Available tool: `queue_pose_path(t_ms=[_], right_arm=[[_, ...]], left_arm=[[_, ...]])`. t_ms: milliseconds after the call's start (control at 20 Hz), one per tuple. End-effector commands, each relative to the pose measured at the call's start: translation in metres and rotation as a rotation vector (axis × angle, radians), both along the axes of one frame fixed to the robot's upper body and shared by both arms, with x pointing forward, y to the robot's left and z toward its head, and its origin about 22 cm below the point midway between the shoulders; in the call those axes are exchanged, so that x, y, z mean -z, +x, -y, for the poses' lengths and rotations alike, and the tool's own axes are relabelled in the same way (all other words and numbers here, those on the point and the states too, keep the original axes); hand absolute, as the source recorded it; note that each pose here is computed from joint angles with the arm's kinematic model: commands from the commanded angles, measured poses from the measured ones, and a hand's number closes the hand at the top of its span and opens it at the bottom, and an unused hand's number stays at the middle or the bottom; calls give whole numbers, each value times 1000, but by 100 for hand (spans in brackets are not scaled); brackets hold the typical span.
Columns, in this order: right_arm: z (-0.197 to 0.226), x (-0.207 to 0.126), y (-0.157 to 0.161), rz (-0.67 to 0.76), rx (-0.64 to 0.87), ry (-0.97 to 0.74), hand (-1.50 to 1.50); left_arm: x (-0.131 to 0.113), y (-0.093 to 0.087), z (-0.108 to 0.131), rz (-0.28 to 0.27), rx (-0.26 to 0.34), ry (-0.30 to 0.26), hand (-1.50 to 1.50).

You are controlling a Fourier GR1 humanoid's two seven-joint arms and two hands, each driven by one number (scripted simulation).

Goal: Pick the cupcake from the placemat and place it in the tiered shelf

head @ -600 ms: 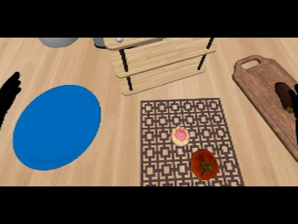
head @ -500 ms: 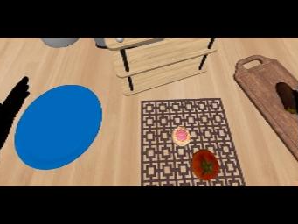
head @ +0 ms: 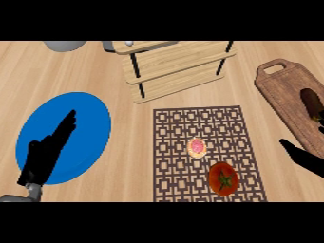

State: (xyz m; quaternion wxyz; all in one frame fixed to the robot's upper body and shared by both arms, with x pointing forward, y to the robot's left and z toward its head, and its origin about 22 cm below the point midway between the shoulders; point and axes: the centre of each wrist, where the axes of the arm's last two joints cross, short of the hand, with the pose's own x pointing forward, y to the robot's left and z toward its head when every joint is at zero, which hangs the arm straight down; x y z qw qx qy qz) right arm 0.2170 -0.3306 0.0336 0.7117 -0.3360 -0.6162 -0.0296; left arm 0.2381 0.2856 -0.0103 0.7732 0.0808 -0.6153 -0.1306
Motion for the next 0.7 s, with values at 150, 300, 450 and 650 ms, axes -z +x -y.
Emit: queue_pose_path(t_ms=[150,300,450,650], right_arm=[[-64,-12,-10,74,-236,104,-150],[-84,-23,-18,36,-349,64,-150],[-101,-58,-25,-60,-424,24,-150],[-111,-71,-19,-330,-463,-111,-150]], left_arm=[[2,8,11,-30,42,-44,0],[18,7,23,-37,47,-53,0],[17,5,16,-40,22,-54,0],[16,3,18,-26,41,-47,0]])
